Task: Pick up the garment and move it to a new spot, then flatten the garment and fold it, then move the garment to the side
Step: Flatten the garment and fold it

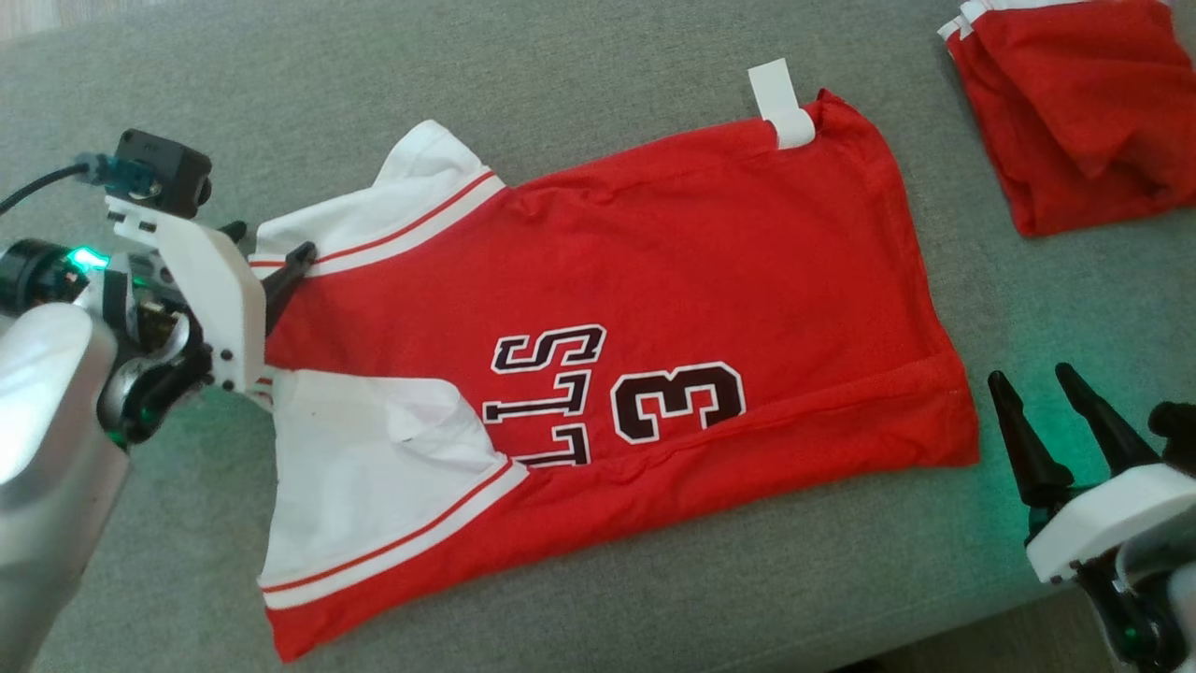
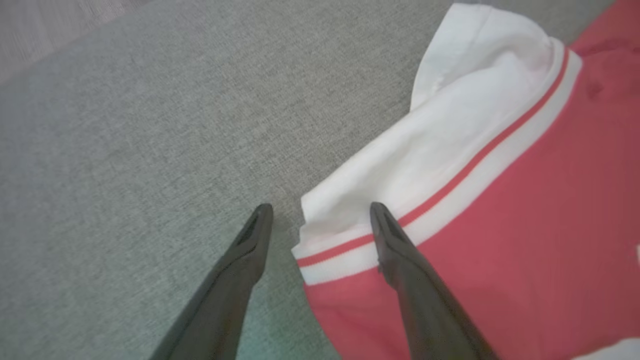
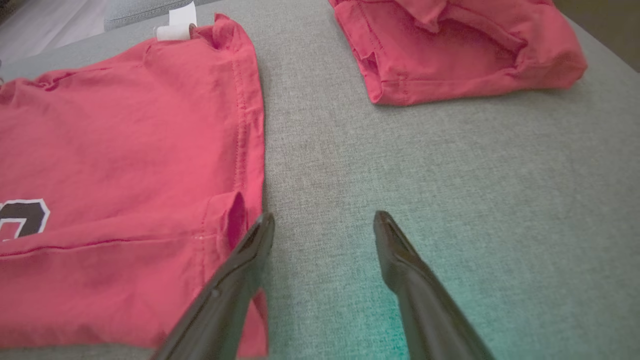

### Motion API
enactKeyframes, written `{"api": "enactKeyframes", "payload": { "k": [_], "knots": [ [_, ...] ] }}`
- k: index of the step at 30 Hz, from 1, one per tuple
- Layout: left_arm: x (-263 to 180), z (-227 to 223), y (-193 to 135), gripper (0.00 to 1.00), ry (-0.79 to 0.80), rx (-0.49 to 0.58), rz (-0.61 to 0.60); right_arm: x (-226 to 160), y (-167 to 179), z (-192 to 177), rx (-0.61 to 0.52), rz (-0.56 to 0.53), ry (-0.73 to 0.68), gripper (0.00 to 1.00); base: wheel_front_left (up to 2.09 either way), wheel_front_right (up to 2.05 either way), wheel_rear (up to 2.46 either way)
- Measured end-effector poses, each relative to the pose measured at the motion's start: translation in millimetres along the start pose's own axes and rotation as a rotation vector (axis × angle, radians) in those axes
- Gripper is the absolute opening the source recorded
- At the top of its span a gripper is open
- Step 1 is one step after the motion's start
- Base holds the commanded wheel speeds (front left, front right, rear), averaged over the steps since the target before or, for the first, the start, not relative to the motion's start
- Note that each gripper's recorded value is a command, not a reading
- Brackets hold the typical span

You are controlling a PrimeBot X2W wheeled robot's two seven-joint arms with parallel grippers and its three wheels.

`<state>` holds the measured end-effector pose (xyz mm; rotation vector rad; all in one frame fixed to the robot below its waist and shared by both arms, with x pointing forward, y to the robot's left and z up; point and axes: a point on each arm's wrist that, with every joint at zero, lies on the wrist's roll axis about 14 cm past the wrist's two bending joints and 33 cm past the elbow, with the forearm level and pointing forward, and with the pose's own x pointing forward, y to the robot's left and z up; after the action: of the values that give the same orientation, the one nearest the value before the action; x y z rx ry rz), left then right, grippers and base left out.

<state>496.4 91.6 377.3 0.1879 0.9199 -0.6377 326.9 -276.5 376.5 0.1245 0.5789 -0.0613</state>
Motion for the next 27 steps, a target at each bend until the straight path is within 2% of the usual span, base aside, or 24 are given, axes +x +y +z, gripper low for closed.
{"api": "enactKeyframes", "payload": {
  "k": [1, 2, 3, 4, 7, 9, 11, 12, 15, 19, 21, 22, 23, 27],
  "knots": [
    [0.2, 0.1, -1.8, 1.0, -0.003, -0.012, -0.009, 0.0, -0.2, -0.6, 0.0, -0.001, 0.002, 1.0, 0.0, 0.0, 0.0],
    [0.4, 0.7, -3.4, 0.75, -0.01, -0.022, -0.018, 0.2, -0.3, -1.3, 0.001, -0.001, 0.004, 1.0, 0.0, 0.0, 0.0],
    [0.2, 1.2, -5.1, 0.41, -0.013, -0.03, -0.026, 0.9, -0.2, -1.5, 0.001, -0.001, 0.005, 1.0, 0.0, 0.0, 0.0],
    [-0.2, 2.6, -7.9, 0.0, -0.019, -0.037, -0.038, 1.6, -0.1, -1.1, 0.001, 0.0, 0.003, 1.0, 0.0, 0.0, 0.0],
    [-4.6, 15.3, -14.0, 0.0, -0.088, -0.03, -0.055, 4.9, 1.8, 2.8, -0.001, 0.006, -0.008, 1.0, 0.0, 0.0, 0.0],
    [-10.7, 29.9, -18.5, 0.0, -0.17, 0.01, -0.058, 6.7, 3.3, 6.3, -0.002, 0.011, -0.019, 1.0, 0.0, 0.0, 0.0],
    [-19.8, 44.8, -26.0, 0.0, -0.255, 0.095, -0.051, 6.8, 5.0, 6.6, 0.0, 0.015, -0.021, 1.0, 0.0, 0.0, 0.0],
    [-19.8, 44.8, -26.0, 0.0, -0.255, 0.095, -0.051, 6.8, 5.0, 6.6, 0.0, 0.015, -0.021, 1.0, 0.0, 0.0, 0.0],
    [-34.9, 53.5, -48.2, 0.0, -0.33, 0.249, -0.066, 5.6, 7.6, 7.5, 0.005, 0.021, -0.028, 1.0, 0.0, 0.0, 0.0],
    [-47.7, 24.6, -90.7, 0.0, -0.338, 0.368, -0.144, 4.9, 9.7, 10.1, 0.014, 0.025, -0.046, 1.0, 0.0, 0.0, 0.0],
    [-50.2, 0.4, -111.8, 0.0, -0.317, 0.36, -0.19, 5.3, 8.5, 9.3, 0.018, 0.021, -0.049, 1.0, 0.0, 0.0, 0.0],
    [-51.4, -23.9, -127.2, 0.18, -0.285, 0.341, -0.219, 5.8, 11.1, 2.9, 0.022, 0.027, -0.032, 1.0, 0.0, 0.0, 0.0],
    [-52.0, -31.9, -132.3, 1.0, -0.28, 0.319, -0.224, 6.5, 13.9, 1.0, 0.024, 0.034, -0.027, 1.0, 0.0, 0.0, 0.0],
    [-53.9, -46.2, -145.8, 1.0, -0.303, 0.236, -0.218, 9.1, 20.7, 2.2, 0.025, 0.052, -0.031, 1.0, 0.0, 0.0, 0.0]
  ]
}}
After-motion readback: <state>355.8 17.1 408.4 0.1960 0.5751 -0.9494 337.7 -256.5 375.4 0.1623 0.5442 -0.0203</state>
